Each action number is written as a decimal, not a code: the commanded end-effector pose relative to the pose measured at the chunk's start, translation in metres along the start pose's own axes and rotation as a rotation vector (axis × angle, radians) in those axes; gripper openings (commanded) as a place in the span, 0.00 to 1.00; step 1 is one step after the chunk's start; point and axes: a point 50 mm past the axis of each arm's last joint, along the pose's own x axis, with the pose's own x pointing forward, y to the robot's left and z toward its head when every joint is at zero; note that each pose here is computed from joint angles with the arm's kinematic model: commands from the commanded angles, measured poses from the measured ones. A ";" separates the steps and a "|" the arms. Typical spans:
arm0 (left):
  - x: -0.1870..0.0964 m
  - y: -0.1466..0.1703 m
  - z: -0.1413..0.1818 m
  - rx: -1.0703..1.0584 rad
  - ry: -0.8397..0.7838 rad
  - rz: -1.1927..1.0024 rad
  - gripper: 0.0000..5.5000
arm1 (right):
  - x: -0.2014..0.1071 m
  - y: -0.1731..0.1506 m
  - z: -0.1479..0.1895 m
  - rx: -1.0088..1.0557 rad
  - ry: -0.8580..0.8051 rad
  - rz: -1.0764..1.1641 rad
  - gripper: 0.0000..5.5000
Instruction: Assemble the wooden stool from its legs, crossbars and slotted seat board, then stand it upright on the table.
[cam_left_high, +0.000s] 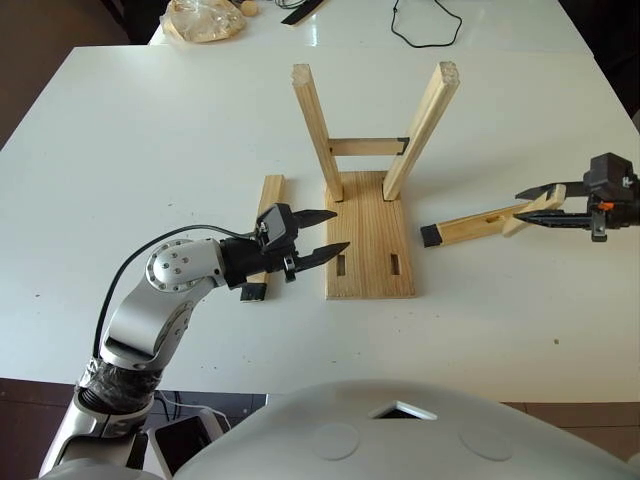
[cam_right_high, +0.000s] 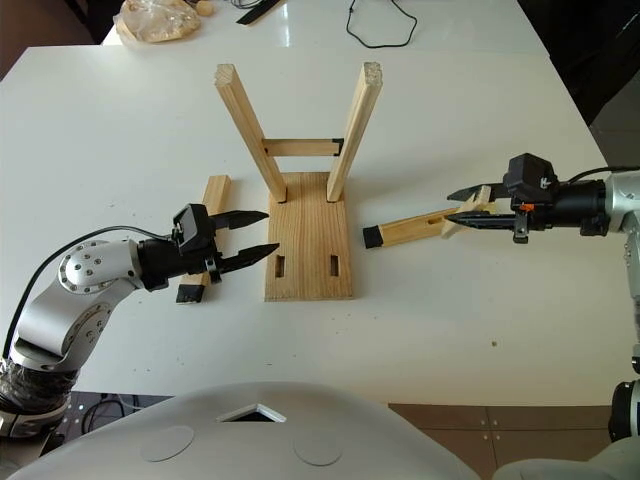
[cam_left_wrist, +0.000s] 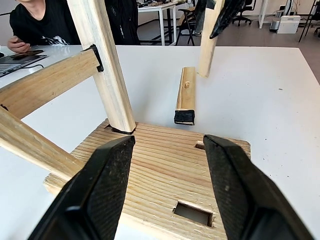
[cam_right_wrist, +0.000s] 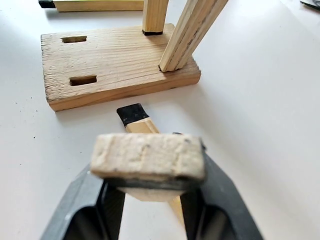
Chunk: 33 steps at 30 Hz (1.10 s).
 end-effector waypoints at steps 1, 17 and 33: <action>-0.002 0.003 0.003 0.023 0.005 0.014 0.46 | -0.012 0.002 -0.013 0.035 0.075 0.037 0.24; 0.003 0.008 0.004 0.038 -0.001 0.009 0.46 | 0.007 -0.040 -0.039 -0.050 0.153 -0.179 0.24; 0.001 0.006 0.001 0.032 -0.001 0.051 0.46 | -0.011 -0.033 0.014 -0.006 -0.120 -0.118 0.24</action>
